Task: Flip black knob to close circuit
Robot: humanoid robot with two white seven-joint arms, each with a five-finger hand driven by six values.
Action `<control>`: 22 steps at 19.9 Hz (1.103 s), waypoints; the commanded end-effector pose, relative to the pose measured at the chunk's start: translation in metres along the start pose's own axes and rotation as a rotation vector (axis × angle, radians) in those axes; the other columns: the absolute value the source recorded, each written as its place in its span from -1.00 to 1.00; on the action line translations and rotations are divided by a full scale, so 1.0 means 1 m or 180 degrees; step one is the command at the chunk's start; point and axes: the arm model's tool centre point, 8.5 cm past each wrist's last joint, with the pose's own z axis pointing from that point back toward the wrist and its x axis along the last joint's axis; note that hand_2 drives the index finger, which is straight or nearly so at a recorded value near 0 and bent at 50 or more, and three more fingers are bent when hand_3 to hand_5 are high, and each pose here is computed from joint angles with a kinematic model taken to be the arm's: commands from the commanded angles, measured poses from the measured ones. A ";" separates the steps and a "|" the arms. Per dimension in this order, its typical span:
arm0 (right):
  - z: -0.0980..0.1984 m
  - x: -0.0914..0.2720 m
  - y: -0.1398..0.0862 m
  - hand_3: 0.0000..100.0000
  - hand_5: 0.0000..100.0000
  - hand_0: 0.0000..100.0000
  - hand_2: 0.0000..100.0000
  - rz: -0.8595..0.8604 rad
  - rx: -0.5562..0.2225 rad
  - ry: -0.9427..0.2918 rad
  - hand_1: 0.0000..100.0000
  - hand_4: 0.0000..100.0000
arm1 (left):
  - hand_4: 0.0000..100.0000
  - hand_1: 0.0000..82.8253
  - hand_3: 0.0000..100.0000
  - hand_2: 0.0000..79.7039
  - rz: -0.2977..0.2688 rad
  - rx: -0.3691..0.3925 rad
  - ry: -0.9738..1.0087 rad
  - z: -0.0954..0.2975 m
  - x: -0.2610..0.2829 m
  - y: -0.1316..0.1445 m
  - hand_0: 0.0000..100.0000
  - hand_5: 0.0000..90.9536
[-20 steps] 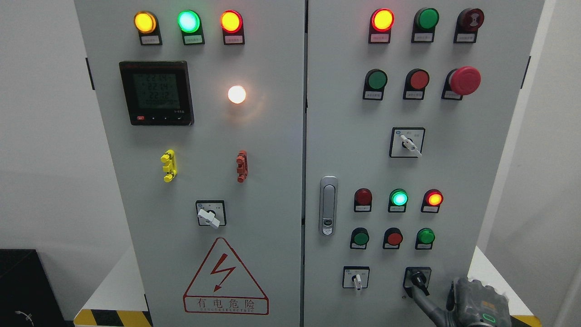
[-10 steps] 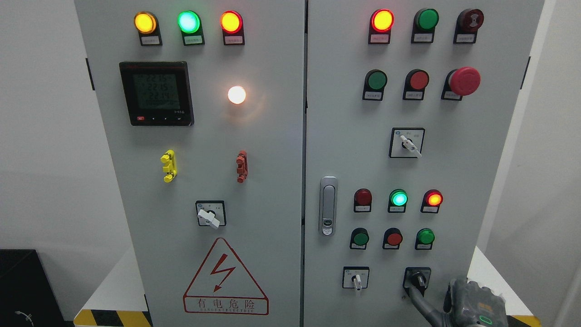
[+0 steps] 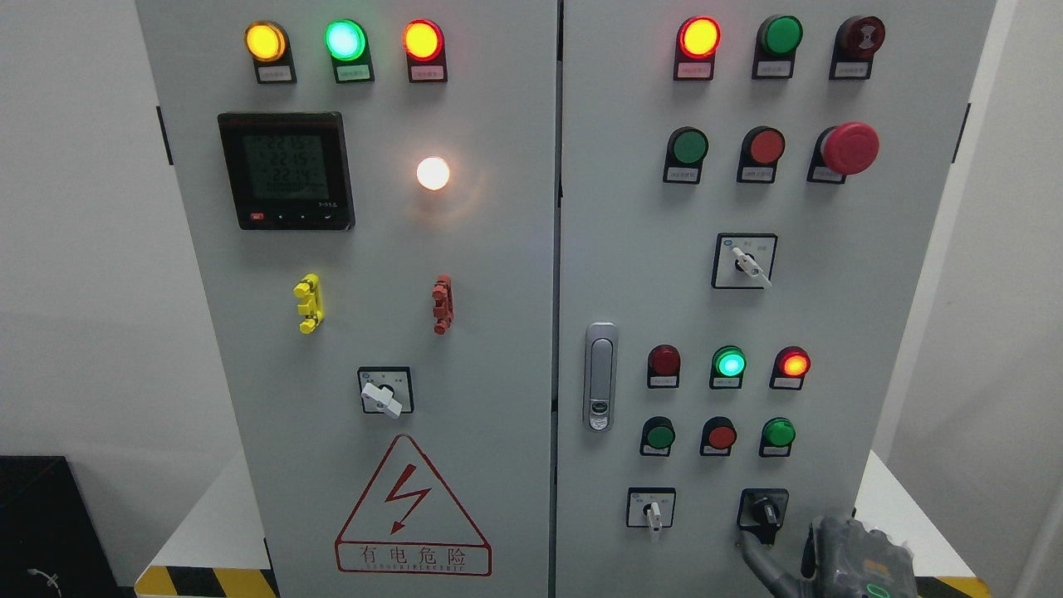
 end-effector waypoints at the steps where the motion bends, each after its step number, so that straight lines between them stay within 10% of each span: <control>1: 0.013 0.005 -0.009 0.82 0.39 -1.00 0.38 -0.0038 -0.0116 -0.0092 -0.99 0.48 | -1.00 -1.00 -1.00 -1.00 -0.0135 -0.0027 0.0063 0.002 -0.007 -0.001 -1.00 -1.00; 9: 0.052 -0.010 -0.006 0.67 0.17 -1.00 0.07 -0.0373 -0.0025 -0.0208 -0.93 0.34 | -1.00 -1.00 -1.00 -1.00 -0.0134 -0.0027 0.0058 0.002 -0.007 -0.001 -1.00 -1.00; 22: 0.085 -0.015 0.002 0.02 -0.36 -1.00 -0.55 -0.2586 -0.0037 -0.0739 -0.87 -0.09 | -1.00 -1.00 -1.00 -1.00 -0.0134 -0.0027 0.0058 0.002 -0.007 -0.001 -1.00 -1.00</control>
